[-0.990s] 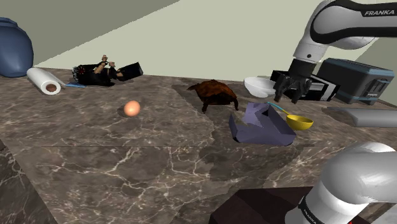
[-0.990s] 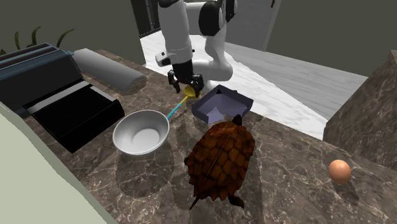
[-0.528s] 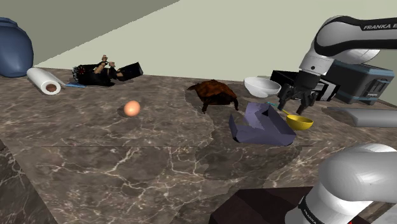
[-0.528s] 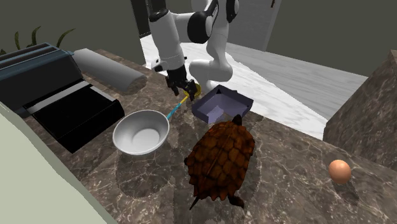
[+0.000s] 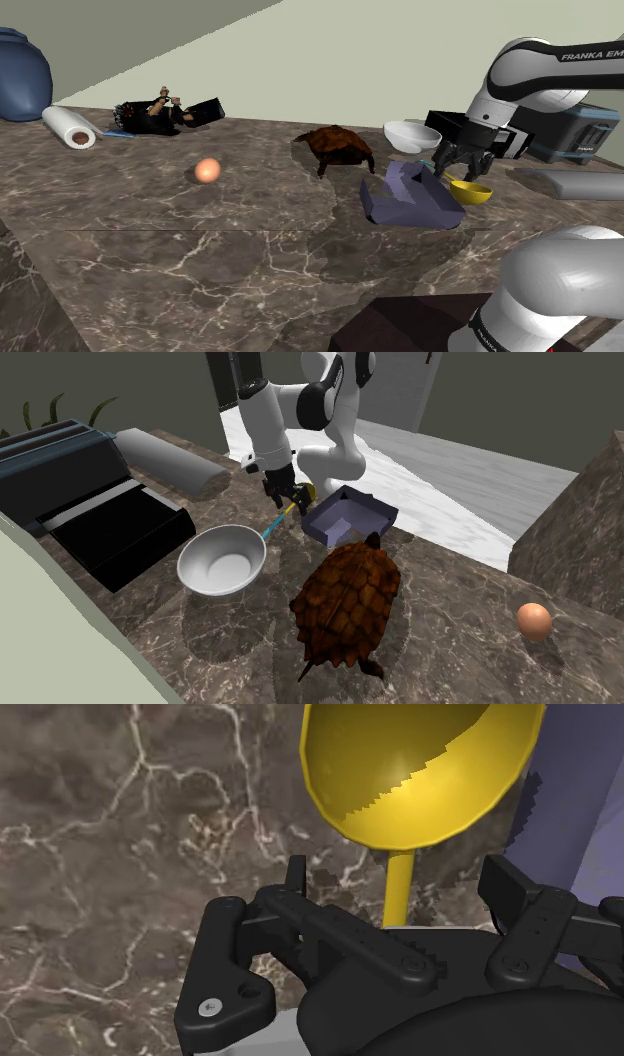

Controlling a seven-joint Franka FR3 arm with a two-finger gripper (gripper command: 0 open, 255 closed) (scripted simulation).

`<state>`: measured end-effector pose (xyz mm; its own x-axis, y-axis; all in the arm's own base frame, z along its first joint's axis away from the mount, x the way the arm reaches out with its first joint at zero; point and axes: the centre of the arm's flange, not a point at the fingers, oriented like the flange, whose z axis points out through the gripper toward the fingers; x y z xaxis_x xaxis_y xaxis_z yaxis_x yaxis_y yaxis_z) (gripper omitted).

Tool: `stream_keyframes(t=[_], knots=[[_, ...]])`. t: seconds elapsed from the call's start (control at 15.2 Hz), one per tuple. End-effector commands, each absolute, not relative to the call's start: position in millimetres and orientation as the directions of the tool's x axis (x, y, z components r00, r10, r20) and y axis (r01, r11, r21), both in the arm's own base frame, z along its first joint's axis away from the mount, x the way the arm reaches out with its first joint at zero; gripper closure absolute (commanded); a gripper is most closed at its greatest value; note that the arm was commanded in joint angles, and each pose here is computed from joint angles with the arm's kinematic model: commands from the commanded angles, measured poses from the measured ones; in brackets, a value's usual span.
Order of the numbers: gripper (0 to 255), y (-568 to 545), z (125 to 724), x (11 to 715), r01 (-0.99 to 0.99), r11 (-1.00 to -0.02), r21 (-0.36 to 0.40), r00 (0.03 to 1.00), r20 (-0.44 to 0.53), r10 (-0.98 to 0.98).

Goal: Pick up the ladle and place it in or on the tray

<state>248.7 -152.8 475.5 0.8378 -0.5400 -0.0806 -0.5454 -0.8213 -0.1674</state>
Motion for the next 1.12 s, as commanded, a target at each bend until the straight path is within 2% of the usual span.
stream_keyframes(t=[0.0, 0.13, 0.2, 0.79, 1.06], knots=[[0, -152.8, 475.3, 248.8, -0.545, -0.821, -0.167, 0.838, -0.081, -0.54], [0, -152.8, 475.4, 248.8, -0.545, -0.821, -0.167, 0.838, -0.081, -0.54], [255, -152.8, 475.4, 248.8, -0.545, -0.821, -0.167, 0.838, -0.081, -0.54], [255, -152.8, 475.3, 248.8, -0.545, -0.821, -0.167, 0.838, -0.081, -0.54], [255, -152.8, 496.4, 248.8, -0.545, -0.821, -0.167, 0.838, -0.081, -0.54]])
